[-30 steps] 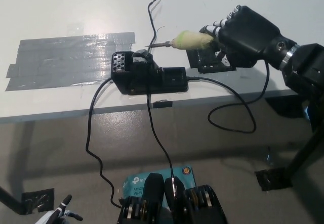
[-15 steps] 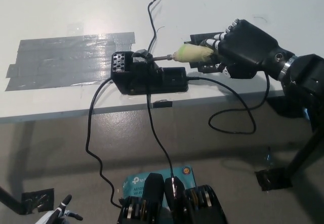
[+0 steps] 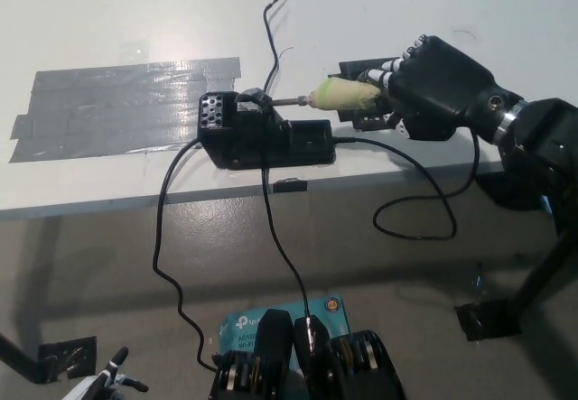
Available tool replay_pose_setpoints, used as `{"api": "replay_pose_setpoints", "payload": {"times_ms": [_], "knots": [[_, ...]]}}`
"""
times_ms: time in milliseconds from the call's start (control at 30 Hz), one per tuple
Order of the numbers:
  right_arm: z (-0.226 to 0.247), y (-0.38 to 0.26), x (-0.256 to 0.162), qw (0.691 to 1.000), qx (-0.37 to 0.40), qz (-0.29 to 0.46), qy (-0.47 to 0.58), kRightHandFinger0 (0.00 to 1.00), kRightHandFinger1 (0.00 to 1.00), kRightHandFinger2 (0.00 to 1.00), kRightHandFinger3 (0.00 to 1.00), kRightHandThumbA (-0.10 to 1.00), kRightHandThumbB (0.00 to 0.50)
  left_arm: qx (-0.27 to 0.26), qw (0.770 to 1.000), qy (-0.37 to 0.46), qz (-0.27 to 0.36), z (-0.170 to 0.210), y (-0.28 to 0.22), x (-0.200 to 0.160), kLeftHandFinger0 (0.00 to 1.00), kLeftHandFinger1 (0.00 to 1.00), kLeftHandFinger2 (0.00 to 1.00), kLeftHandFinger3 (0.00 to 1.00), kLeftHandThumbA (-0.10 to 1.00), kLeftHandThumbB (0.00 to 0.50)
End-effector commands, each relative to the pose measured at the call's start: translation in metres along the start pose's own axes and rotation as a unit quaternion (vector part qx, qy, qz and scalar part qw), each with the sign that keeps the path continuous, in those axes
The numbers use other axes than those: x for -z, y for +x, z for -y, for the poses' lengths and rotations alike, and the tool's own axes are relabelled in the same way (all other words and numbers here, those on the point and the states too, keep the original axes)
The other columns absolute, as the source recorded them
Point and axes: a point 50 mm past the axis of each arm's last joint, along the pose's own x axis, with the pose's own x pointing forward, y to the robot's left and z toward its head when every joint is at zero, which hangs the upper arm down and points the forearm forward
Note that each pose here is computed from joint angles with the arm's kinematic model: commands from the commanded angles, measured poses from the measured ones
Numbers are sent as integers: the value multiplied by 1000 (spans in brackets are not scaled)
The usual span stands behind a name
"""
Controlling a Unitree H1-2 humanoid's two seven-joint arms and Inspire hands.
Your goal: The robot uses its right hand to grab and lift the soldering gun kept on the middle of the table and puts it in its base
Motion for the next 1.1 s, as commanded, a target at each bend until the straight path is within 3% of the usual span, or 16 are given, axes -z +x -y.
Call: {"api": "replay_pose_setpoints", "payload": {"times_ms": [0, 33, 67, 133, 200, 233, 367, 500, 567, 600, 667, 800, 867, 1067], "knots": [[35, 12, 14, 999, 39, -16, -23, 0, 0, 508, 212, -100, 24, 3, 1000, 12, 19, -9, 0, -10, 0, 0, 209, 483, 1000, 500], [35, 13, 14, 999, 41, -15, -18, 0, 0, 340, 192, -100, 27, 3, 1000, 13, 17, -9, 0, -11, 0, 0, 211, 495, 1000, 500], [35, 14, 13, 999, 42, -15, -19, 0, 0, 257, 174, -100, 40, 1, 1000, 13, 20, -9, 0, -11, 0, 0, 203, 484, 1000, 500], [33, 16, 13, 999, 31, -19, -16, 0, 0, 350, 258, -100, 36, 3, 1000, 12, 18, -10, 1, -12, 0, 0, 211, 503, 1000, 500], [33, 16, 11, 999, 33, -15, -29, 0, 0, 305, 291, -100, 29, 3, 1000, 10, 20, -10, 1, -13, 0, 0, 211, 492, 1000, 500], [32, 17, 10, 999, 37, -11, -31, 0, 0, 269, 251, -100, 44, 3, 1000, 13, 20, -9, 1, -14, 0, 0, 220, 481, 1000, 500], [27, 17, 8, 999, 30, -9, -34, 0, 0, 184, 120, -100, 19, 9, 1000, 14, 19, -9, 0, -14, 0, 0, 222, 474, 1000, 500], [28, 20, 9, 999, 19, -10, -45, 0, 0, 208, 131, -100, 36, 6, 1000, 16, 18, -8, 1, -15, 0, 0, 225, 478, 1000, 500], [28, 21, 10, 999, 26, -7, -43, 0, 0, 262, 73, -100, 45, 6, 1000, 15, 19, -8, 1, -15, 0, 0, 231, 482, 1000, 500], [31, 24, 9, 999, 19, -13, -31, 0, 0, 293, 55, -100, 0, 6, 1000, 15, 19, -7, 1, -16, 0, 0, 246, 481, 1000, 500], [33, 29, 8, 999, 23, -7, -28, 0, 11, 369, 91, -100, 6, 8, 1000, 15, 21, -8, 1, -16, 0, 0, 253, 493, 1000, 500], [33, 33, 5, 999, 22, -7, -31, 0, 0, 269, 66, -100, 1, 9, 999, 24, 21, -6, 2, -17, 0, 0, 234, 519, 1000, 500], [33, 33, 4, 999, 23, -7, -35, 0, 0, 166, 52, -100, 0, 9, 999, 25, 20, -6, 2, -18, 0, 0, 234, 516, 1000, 500], [40, 39, -3, 998, 42, 4, -39, 0, 0, 260, 0, -100, 18, 8, 1000, 23, 19, -6, 3, -19, 0, 0, 219, 501, 1000, 500]]}}
